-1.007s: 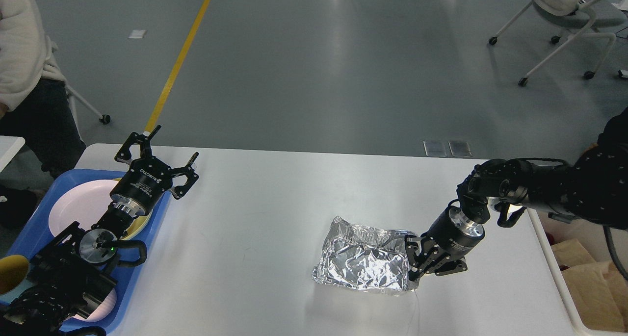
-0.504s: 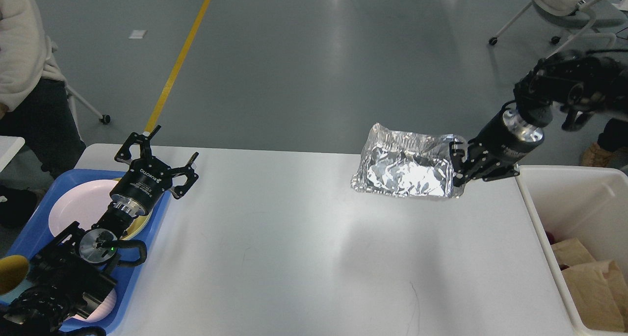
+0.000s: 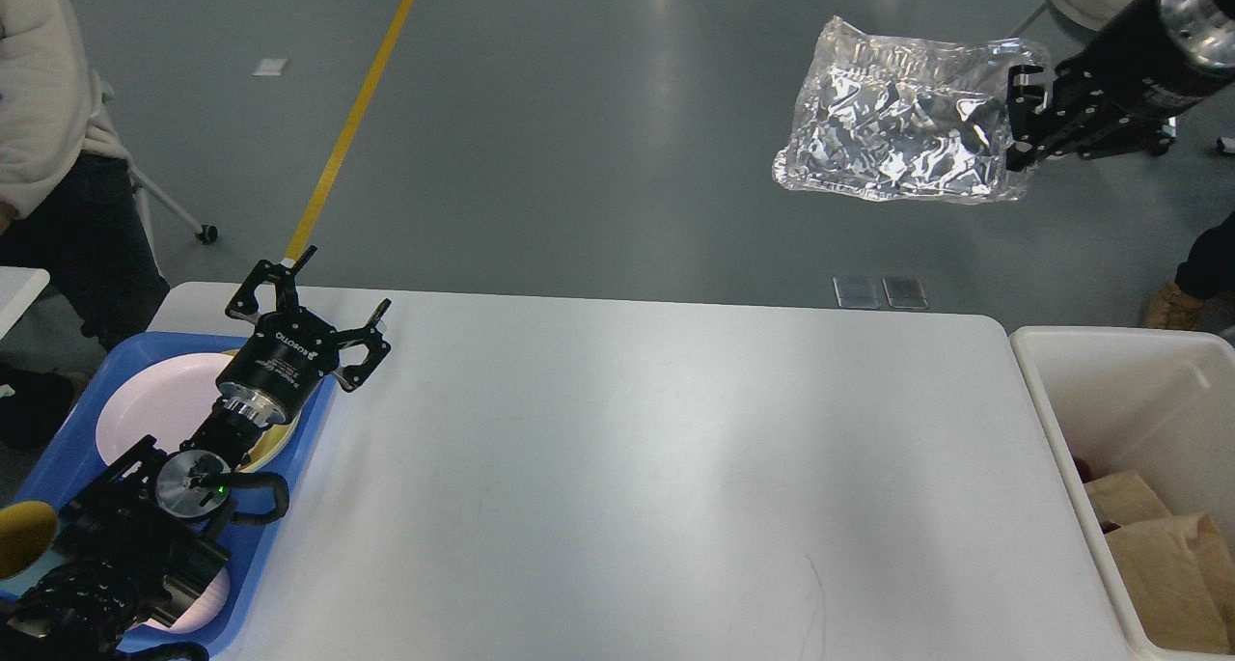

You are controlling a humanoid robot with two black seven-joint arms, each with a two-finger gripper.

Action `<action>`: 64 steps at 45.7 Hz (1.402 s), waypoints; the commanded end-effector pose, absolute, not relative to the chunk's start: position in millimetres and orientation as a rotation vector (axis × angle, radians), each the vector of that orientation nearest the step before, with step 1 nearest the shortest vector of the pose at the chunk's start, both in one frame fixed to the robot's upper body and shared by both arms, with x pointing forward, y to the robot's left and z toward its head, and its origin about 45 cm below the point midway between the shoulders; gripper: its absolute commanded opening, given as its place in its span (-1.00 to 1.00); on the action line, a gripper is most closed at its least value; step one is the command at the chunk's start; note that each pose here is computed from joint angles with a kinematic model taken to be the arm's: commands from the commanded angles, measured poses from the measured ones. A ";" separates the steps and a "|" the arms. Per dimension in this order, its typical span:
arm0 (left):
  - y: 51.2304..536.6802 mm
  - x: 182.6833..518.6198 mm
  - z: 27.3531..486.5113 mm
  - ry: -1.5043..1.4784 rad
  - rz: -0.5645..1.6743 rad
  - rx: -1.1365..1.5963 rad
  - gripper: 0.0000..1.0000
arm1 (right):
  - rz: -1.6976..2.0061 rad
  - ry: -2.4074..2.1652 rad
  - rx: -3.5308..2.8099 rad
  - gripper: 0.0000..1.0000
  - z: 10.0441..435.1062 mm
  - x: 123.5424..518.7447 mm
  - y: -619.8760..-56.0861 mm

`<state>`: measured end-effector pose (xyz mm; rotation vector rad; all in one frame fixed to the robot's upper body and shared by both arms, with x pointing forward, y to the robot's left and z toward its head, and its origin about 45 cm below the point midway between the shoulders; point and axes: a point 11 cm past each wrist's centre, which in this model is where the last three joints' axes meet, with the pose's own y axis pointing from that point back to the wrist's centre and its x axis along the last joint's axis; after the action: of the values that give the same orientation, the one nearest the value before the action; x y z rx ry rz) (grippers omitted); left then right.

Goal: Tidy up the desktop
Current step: 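Lift the foil bundle and drop it into the white bin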

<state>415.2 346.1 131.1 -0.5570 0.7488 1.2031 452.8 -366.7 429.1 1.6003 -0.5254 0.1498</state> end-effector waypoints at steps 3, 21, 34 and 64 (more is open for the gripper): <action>346.3 415.2 131.1 0.749 1.203 -0.557 0.94 | 0.066 -0.607 1.545 -1.00 415.8 439.6 -427.2; 346.3 415.2 131.1 0.749 1.203 -0.557 0.93 | -0.154 -0.716 1.370 -1.00 351.3 386.0 -551.0; 346.3 415.2 131.1 0.749 1.203 -0.557 0.93 | -0.217 -0.704 1.276 -1.00 269.2 345.1 -591.0; 346.3 415.2 131.1 0.749 1.203 -0.557 0.94 | -0.037 -0.858 1.151 -1.00 171.0 298.4 -622.0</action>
<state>415.2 346.1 131.1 -0.5567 0.7489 1.2030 299.3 -621.4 172.7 1.1553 -0.8526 -0.0433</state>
